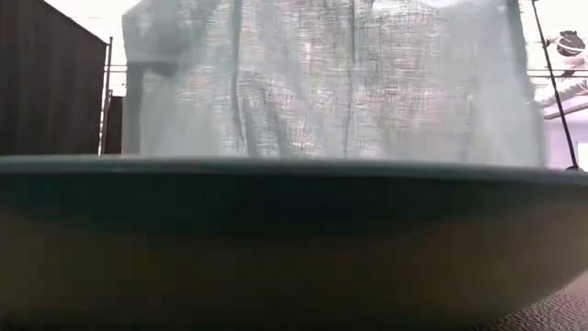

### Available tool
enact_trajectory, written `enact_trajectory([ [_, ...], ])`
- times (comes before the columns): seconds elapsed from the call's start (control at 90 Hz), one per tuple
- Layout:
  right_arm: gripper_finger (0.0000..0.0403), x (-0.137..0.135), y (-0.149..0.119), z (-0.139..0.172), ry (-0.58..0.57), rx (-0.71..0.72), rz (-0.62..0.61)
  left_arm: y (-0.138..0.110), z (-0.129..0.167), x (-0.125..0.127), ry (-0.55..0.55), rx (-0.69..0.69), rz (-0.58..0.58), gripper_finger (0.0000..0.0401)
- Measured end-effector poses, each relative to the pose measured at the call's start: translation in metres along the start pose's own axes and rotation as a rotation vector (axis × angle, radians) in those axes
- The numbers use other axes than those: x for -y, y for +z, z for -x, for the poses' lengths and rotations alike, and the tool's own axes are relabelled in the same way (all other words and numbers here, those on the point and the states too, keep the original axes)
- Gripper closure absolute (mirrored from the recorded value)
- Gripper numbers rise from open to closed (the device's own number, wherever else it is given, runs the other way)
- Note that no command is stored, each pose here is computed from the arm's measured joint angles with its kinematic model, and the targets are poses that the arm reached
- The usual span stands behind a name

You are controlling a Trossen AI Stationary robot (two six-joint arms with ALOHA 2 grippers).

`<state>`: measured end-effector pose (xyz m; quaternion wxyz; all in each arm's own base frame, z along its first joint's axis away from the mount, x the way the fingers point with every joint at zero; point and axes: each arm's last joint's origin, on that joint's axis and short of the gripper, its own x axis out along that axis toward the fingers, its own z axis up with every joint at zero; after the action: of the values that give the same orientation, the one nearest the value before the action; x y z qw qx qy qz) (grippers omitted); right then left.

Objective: Set table place
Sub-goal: Fold the blue napkin

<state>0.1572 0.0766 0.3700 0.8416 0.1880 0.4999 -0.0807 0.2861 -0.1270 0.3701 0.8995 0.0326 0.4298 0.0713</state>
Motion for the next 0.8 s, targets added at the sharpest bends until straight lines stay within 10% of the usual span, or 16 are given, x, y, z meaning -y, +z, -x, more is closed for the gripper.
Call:
enact_trajectory([
  [0.8,0.0403,-0.013,-0.037,0.002,-0.198,-0.007,-0.078,-0.015,-0.024,0.029,-0.015,-0.162,-0.039,0.0401],
])
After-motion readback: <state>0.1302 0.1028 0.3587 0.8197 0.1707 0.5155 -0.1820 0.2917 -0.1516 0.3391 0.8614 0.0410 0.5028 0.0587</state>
